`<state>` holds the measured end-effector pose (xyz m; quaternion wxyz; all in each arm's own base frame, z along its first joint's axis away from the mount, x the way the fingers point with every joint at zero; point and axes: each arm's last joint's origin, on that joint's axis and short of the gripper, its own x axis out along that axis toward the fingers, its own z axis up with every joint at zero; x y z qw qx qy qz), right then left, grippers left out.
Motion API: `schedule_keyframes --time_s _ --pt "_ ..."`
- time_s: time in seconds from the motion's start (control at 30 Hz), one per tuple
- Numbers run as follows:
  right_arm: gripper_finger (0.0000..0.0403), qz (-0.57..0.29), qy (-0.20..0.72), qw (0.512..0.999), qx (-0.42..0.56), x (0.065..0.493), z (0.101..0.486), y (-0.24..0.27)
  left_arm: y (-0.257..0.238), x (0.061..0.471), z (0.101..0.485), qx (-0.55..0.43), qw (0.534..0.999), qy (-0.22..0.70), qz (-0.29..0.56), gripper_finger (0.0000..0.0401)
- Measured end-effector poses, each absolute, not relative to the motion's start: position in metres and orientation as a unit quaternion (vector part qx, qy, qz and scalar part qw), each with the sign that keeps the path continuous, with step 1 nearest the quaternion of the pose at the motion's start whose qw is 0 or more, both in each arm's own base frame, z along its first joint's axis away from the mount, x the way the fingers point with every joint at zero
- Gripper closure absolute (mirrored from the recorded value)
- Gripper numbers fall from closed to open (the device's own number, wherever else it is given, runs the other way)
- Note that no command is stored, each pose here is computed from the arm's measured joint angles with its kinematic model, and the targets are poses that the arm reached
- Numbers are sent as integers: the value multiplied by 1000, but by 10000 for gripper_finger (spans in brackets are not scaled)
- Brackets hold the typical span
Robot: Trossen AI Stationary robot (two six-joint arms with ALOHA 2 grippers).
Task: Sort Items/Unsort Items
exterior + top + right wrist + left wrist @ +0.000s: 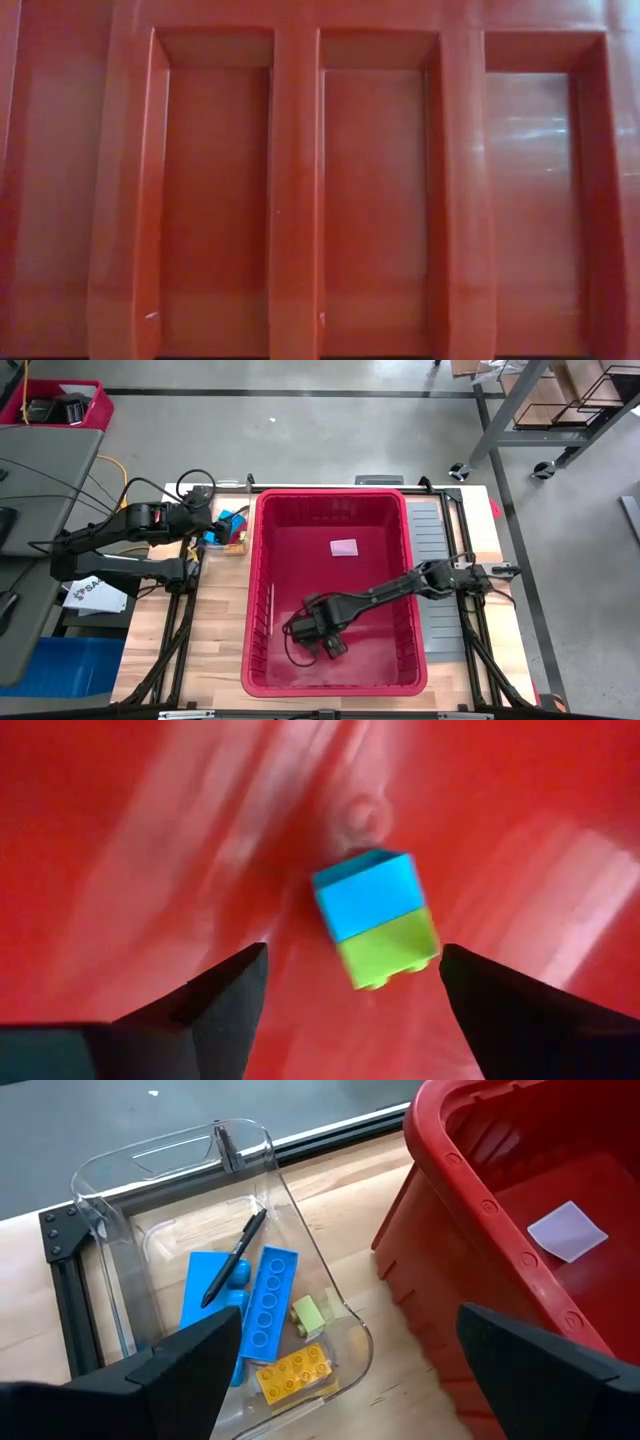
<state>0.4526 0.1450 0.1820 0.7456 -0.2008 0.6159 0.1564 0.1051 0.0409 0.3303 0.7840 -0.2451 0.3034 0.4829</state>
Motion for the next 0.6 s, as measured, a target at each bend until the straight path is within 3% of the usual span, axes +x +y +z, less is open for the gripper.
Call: schedule_keyframes --time_s 0.3,0.6 --pt "114 164 579 775 -194 468 174 139 41 106 330 -253 782 302 482 36" --pt "118 160 628 740 -181 467 148 130 40 106 329 -271 783 308 468 36"
